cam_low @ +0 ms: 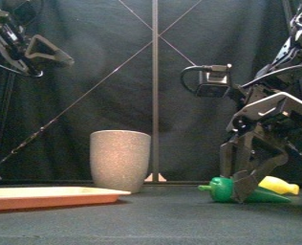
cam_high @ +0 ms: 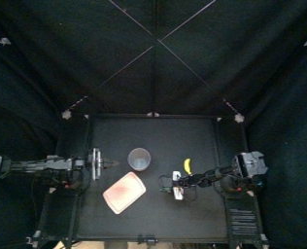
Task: Pick the green pepper then place it in the grey bowl
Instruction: Place green pepper in the grey bowl
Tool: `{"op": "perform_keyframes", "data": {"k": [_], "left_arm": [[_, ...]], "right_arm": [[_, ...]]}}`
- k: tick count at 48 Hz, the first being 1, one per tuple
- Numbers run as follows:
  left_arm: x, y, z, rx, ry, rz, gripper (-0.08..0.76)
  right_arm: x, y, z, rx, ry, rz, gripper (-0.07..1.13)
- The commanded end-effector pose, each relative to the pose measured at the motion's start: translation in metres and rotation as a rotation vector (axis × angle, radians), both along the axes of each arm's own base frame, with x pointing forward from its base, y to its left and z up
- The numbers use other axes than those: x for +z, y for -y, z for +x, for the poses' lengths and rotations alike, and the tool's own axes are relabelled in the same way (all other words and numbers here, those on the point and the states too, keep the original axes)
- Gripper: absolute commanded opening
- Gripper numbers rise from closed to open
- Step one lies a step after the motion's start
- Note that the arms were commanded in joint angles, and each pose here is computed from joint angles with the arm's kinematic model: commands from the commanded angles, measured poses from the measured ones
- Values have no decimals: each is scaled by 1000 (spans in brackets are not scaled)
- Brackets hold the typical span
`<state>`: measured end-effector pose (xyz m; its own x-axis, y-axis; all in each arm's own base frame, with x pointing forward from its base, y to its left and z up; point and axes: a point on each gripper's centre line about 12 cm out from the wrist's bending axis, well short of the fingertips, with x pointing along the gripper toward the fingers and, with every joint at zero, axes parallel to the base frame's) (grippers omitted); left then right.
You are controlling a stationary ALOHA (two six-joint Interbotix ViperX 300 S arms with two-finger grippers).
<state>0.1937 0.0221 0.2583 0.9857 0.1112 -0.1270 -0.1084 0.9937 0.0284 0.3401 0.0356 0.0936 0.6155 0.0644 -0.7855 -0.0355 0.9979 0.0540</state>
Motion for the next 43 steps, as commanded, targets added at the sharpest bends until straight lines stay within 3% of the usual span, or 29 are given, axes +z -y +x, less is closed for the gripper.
{"op": "perform_keyframes", "data": {"k": [1, 13, 24, 33, 43], "left_arm": [[5, 0, 2, -2, 14, 2, 84], [6, 0, 2, -2, 18, 5, 84], [7, 0, 2, -2, 32, 7, 84], [1, 0, 0, -1, 17, 2, 84], [-8, 0, -2, 3, 3, -9, 84]], "right_arm": [[24, 0, 14, 5, 77, 1, 647], [107, 18, 52, 37, 291, -87, 647], [171, 67, 84, 32, 463, -271, 647], [165, 115, 117, -35, 489, -318, 647], [129, 132, 149, -86, 437, -272, 660]]}}
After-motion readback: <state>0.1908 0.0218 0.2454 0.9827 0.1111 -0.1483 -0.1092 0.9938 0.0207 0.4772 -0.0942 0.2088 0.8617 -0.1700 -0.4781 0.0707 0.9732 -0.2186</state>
